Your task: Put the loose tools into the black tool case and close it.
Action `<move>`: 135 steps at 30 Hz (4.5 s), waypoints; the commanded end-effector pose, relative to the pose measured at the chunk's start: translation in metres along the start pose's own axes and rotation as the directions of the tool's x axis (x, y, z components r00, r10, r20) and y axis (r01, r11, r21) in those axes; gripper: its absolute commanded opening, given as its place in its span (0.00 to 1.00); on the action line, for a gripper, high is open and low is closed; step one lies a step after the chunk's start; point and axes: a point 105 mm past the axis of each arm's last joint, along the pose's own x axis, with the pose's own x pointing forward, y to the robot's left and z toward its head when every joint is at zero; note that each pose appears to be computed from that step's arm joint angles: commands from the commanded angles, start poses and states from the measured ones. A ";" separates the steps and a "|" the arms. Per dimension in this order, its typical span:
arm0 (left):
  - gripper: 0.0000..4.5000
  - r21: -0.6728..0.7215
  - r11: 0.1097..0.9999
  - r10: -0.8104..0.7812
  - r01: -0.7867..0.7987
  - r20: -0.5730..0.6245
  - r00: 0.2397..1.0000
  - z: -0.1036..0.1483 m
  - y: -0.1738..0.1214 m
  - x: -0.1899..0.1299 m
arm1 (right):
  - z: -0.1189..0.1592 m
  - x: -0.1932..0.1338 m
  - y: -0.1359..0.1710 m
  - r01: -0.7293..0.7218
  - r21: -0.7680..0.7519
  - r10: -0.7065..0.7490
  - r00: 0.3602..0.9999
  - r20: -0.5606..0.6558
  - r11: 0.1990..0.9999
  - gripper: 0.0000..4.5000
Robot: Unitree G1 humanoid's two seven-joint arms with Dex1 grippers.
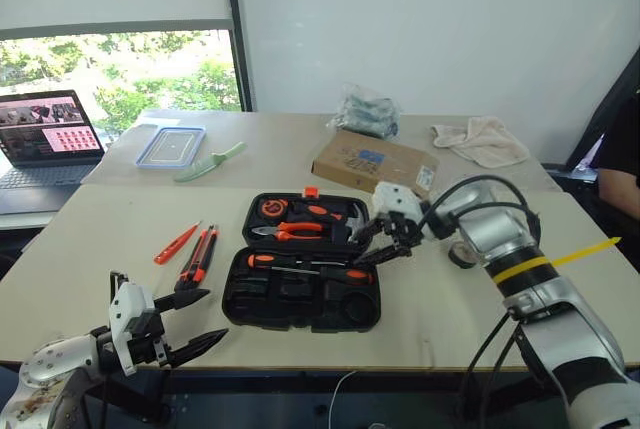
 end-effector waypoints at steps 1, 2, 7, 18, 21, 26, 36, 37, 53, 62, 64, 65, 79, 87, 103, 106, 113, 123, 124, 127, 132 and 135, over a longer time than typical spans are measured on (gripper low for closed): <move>1.00 0.039 0.999 0.006 -0.007 0.013 1.000 0.005 0.003 -0.002 | 0.005 0.018 0.002 0.010 -0.032 -0.010 1.000 0.020 0.999 0.30; 1.00 0.039 0.999 0.007 -0.007 0.012 1.000 0.005 0.004 -0.003 | 0.004 0.023 0.002 0.017 -0.031 -0.016 1.000 0.018 0.999 0.24; 1.00 0.037 0.999 0.007 -0.007 0.007 1.000 0.004 0.005 -0.003 | -0.002 0.039 0.004 0.028 -0.019 -0.028 1.000 0.003 0.999 0.00; 1.00 0.042 0.999 0.015 -0.015 -0.010 1.000 0.007 0.003 -0.004 | -0.021 0.065 0.019 -0.024 -0.001 0.024 0.998 -0.062 1.000 0.00; 1.00 0.040 0.999 0.026 -0.025 -0.020 0.999 0.009 0.003 -0.004 | -0.027 0.074 0.023 -0.027 0.003 0.027 0.996 -0.088 1.000 0.00; 1.00 0.032 0.997 0.070 -0.069 -0.040 0.997 0.005 0.006 -0.008 | -0.023 0.080 0.020 0.016 -0.020 -0.017 0.998 -0.068 1.000 0.00; 1.00 -0.044 0.909 0.413 -0.414 -0.031 0.910 -0.012 0.028 -0.088 | 0.005 -0.016 0.033 0.178 0.019 -0.169 0.894 0.415 0.984 0.48; 1.00 -0.057 0.878 0.473 -0.475 -0.042 0.880 -0.018 0.031 -0.101 | 0.002 -0.027 0.037 0.221 0.031 -0.212 0.869 0.447 0.975 0.55; 1.00 -0.171 0.775 0.598 -0.608 -0.112 0.794 0.020 0.125 -0.064 | -0.017 -0.088 0.060 0.602 0.220 -0.610 0.579 0.541 0.767 0.99; 1.00 -0.084 0.772 0.564 -0.631 -0.369 0.739 0.017 0.181 -0.007 | -0.004 -0.082 0.058 0.604 0.202 -0.597 0.573 0.562 0.771 0.99; 0.94 -0.077 0.787 0.532 -0.612 -0.417 0.737 0.010 0.183 0.002 | -0.001 -0.085 0.058 0.616 0.199 -0.603 0.564 0.564 0.762 1.00; 0.88 -0.082 0.797 0.512 -0.599 -0.435 0.741 0.008 0.182 0.006 | 0.000 -0.086 0.059 0.622 0.199 -0.607 0.559 0.564 0.757 1.00; 0.11 -0.057 0.869 0.468 -0.492 -0.234 0.852 0.031 0.182 0.014 | -0.001 -0.087 0.066 0.637 0.202 -0.627 0.559 0.543 0.744 1.00; 0.11 0.146 0.978 -0.124 0.151 -0.178 0.976 0.075 0.111 0.036 | -0.008 -0.093 0.073 0.627 0.204 -0.628 0.586 0.512 0.752 1.00; 0.11 0.247 0.807 -0.396 0.536 -0.447 0.802 0.054 0.030 0.120 | -0.012 -0.084 0.084 0.599 0.226 -0.620 0.610 0.493 0.769 1.00; 0.11 0.249 0.814 -0.363 0.524 -0.487 0.795 0.047 0.034 0.126 | -0.013 -0.083 0.086 0.599 0.229 -0.623 0.609 0.491 0.767 1.00; 0.11 0.230 0.811 -0.349 0.538 -0.549 0.760 0.034 0.033 0.123 | -0.014 -0.083 0.088 0.604 0.237 -0.631 0.604 0.486 0.761 1.00; 0.11 0.256 0.760 -0.326 0.597 -0.644 0.692 0.022 0.031 0.124 | -0.014 -0.084 0.086 0.605 0.231 -0.629 0.606 0.487 0.762 1.00; 0.11 0.261 0.756 -0.322 0.600 -0.650 0.689 0.022 0.031 0.124 | -0.014 -0.084 0.086 0.605 0.230 -0.629 0.606 0.487 0.762 1.00; 0.11 0.270 0.768 -0.295 0.581 -0.655 0.695 0.021 0.035 0.125 | -0.014 -0.085 0.085 0.607 0.228 -0.629 0.606 0.488 0.762 1.00; 0.11 0.246 0.774 -0.334 0.583 -0.624 0.707 0.025 0.031 0.125 | -0.016 -0.084 0.083 0.605 0.228 -0.627 0.608 0.488 0.763 1.00; 0.11 0.258 0.782 -0.345 0.567 -0.580 0.738 0.032 0.028 0.128 | -0.017 -0.083 0.083 0.603 0.229 -0.626 0.608 0.488 0.764 1.00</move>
